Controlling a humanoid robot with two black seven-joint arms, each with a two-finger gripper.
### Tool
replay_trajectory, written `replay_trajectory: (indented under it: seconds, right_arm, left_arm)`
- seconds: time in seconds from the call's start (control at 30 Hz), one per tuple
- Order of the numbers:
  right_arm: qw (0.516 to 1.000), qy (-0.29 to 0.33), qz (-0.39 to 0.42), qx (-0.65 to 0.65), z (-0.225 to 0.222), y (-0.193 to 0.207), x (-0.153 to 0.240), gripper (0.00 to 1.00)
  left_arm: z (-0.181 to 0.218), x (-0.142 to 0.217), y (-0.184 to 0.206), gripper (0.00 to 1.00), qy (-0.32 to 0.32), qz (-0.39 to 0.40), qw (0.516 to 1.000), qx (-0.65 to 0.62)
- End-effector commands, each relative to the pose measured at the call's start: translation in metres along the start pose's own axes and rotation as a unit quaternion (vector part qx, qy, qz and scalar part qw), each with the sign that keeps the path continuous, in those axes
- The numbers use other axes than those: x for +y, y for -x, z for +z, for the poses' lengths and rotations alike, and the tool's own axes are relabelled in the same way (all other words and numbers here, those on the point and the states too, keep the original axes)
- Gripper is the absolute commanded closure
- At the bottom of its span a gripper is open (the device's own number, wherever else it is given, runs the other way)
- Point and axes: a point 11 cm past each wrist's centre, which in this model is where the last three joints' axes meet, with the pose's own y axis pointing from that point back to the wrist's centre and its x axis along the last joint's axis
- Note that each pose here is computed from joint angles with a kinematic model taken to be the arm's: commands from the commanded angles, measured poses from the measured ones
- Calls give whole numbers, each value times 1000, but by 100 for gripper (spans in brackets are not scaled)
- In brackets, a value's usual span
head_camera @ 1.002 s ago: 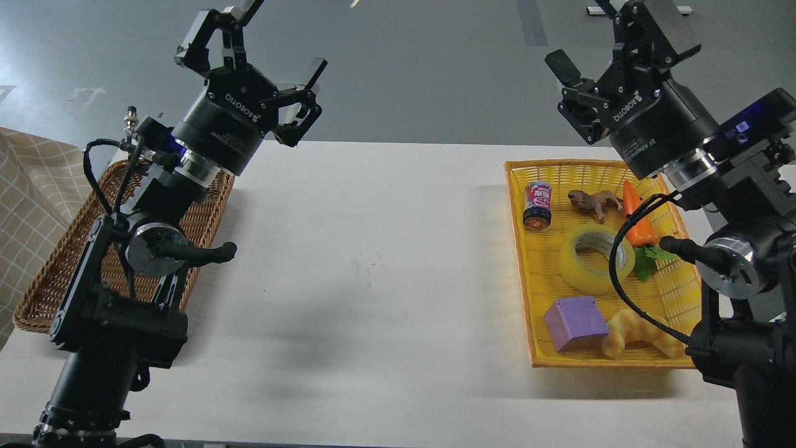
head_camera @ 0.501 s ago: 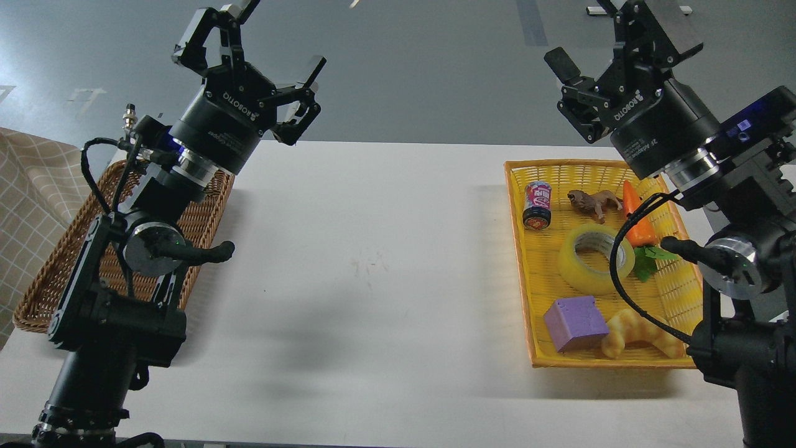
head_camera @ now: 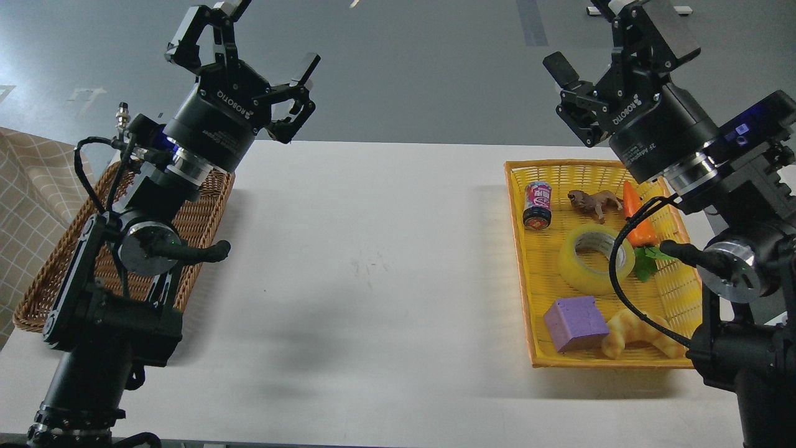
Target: Place and transfer tape with both arms
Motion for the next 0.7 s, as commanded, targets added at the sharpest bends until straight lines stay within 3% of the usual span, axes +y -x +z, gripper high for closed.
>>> replay_trajectory:
  seconds: [0.0,0.67]
  right_arm:
    - [1000,-1,0,1,-1,0,1,0]
    - [1000,8,1,10,2,1,0,1]
  left_arm:
    - [-1,-1,1,2,-3,-2,1000,-1]
    - [1,4,-6,2,-2,21,1000,-7]
